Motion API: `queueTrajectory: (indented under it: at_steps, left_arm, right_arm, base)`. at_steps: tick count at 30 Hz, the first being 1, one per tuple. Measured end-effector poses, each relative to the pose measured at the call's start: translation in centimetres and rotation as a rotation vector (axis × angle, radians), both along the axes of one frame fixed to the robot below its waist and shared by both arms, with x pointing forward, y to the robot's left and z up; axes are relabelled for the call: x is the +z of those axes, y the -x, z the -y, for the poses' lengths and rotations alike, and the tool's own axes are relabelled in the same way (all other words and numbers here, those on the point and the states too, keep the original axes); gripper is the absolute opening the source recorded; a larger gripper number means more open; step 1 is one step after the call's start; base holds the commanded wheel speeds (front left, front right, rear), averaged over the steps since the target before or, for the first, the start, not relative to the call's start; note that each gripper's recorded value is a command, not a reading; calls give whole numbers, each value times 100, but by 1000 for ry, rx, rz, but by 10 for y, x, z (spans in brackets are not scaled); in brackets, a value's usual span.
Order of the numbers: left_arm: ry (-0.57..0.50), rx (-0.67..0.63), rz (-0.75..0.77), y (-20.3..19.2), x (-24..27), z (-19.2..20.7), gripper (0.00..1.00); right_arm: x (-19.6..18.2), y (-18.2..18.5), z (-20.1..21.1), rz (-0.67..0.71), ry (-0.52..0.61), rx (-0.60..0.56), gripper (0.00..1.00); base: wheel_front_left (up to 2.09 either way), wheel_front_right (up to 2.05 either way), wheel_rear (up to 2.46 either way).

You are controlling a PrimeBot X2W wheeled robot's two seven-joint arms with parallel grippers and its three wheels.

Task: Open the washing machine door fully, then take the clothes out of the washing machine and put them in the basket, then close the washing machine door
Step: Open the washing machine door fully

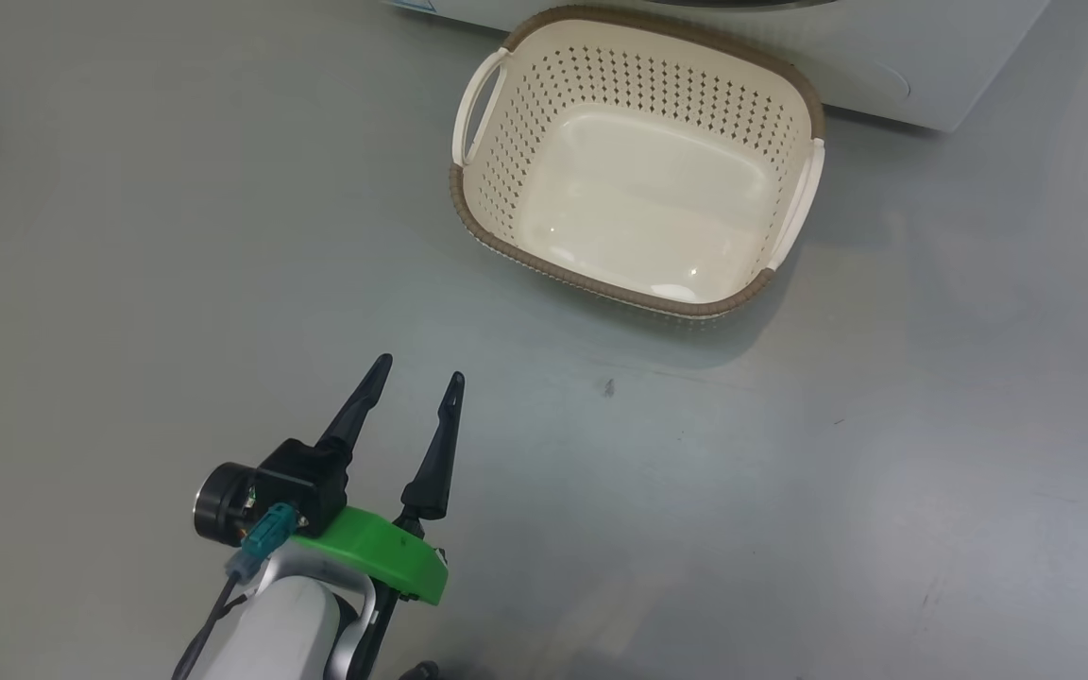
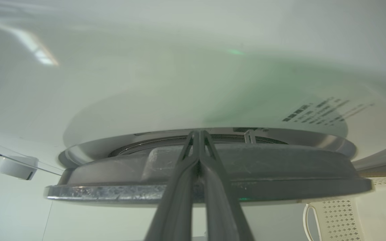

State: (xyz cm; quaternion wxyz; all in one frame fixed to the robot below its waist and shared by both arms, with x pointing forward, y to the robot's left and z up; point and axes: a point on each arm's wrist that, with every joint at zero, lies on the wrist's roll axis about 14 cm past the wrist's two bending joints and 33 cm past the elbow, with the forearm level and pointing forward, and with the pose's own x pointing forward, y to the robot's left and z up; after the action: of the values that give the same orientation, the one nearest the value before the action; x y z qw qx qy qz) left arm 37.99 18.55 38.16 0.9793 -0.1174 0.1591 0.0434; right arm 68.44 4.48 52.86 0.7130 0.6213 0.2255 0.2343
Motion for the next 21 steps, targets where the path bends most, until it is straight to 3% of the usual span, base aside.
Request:
queueTrajectory:
  at_steps: [21]
  left_arm:
    - [-9, 32, 1, 1, 3, -8, 100]
  right_arm:
    - [-14, 1, -18, -72, 10, 139, 0]
  base:
    - [0, 0, 0]
